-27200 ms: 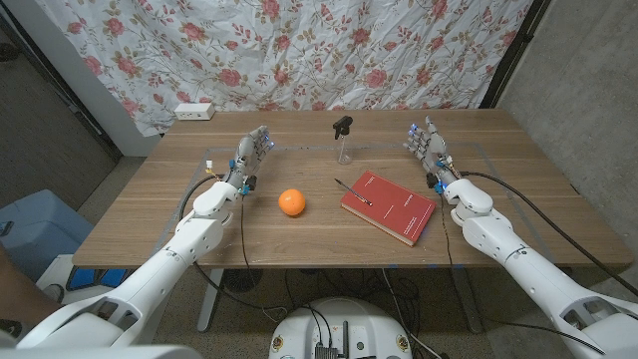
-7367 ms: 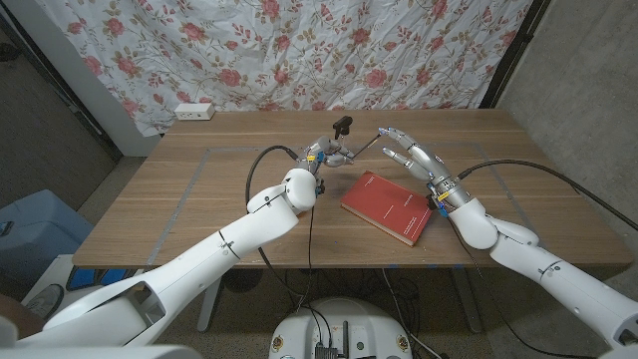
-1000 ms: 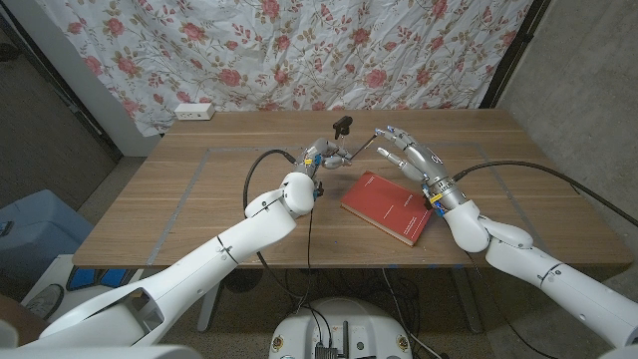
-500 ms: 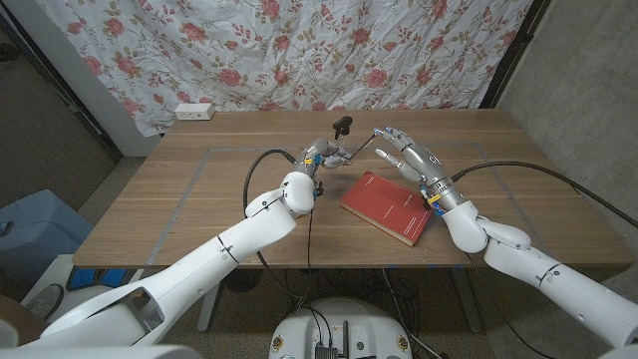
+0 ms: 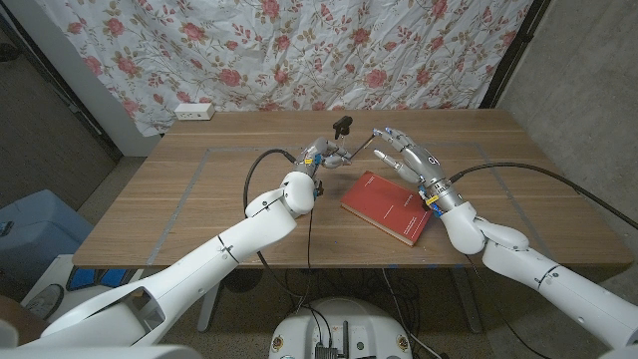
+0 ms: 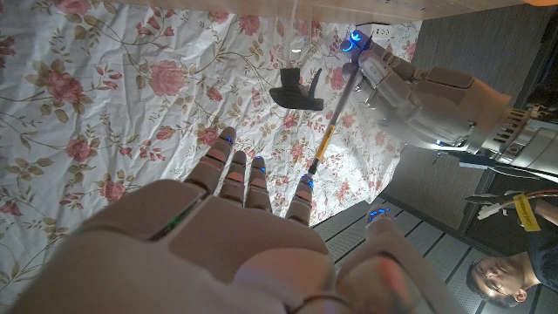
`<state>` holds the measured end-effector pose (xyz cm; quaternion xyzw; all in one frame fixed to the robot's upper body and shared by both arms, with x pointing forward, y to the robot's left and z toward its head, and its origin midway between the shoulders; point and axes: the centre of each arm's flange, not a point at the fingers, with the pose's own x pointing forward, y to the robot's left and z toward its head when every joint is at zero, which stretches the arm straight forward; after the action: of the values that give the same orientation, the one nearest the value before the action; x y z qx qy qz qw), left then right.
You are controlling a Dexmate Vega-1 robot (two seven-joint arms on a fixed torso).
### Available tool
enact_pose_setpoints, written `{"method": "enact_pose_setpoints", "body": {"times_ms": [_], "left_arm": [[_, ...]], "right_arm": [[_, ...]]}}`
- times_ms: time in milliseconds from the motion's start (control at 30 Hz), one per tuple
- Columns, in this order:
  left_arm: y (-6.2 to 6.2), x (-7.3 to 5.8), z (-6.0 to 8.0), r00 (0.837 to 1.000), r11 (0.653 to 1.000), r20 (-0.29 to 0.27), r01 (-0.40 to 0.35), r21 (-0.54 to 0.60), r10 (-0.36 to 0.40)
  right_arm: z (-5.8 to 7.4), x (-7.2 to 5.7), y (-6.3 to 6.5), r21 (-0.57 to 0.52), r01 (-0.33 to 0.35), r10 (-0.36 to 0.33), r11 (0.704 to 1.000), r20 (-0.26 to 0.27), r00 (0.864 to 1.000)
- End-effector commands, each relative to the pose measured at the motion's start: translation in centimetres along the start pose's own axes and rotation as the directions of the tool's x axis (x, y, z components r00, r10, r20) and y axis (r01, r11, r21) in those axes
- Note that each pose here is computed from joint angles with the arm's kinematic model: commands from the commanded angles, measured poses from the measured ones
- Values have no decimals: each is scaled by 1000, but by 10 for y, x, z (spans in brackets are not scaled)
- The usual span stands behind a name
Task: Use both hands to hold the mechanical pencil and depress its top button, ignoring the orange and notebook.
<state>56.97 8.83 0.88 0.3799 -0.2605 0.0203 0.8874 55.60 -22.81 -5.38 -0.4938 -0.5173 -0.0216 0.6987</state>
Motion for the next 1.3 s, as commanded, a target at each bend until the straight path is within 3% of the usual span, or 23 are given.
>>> {"method": "enact_pose_setpoints", "body": {"times_ms": [33,500,1300], "left_arm": [[1,-1,1,1000,1000,5,1,-1,-1],[1,0,0,1000,1000,0,1,-5,-1],[0,-1,-2,1000,1000,3,3,-4,-3]], "right_arm": [[3,-1,3,-23,-23,23,999,1,1000],[5,0,8,-20,-46,46,999,-1,999],[1,1,1,33,-7,8,999,-14,1000]]}}
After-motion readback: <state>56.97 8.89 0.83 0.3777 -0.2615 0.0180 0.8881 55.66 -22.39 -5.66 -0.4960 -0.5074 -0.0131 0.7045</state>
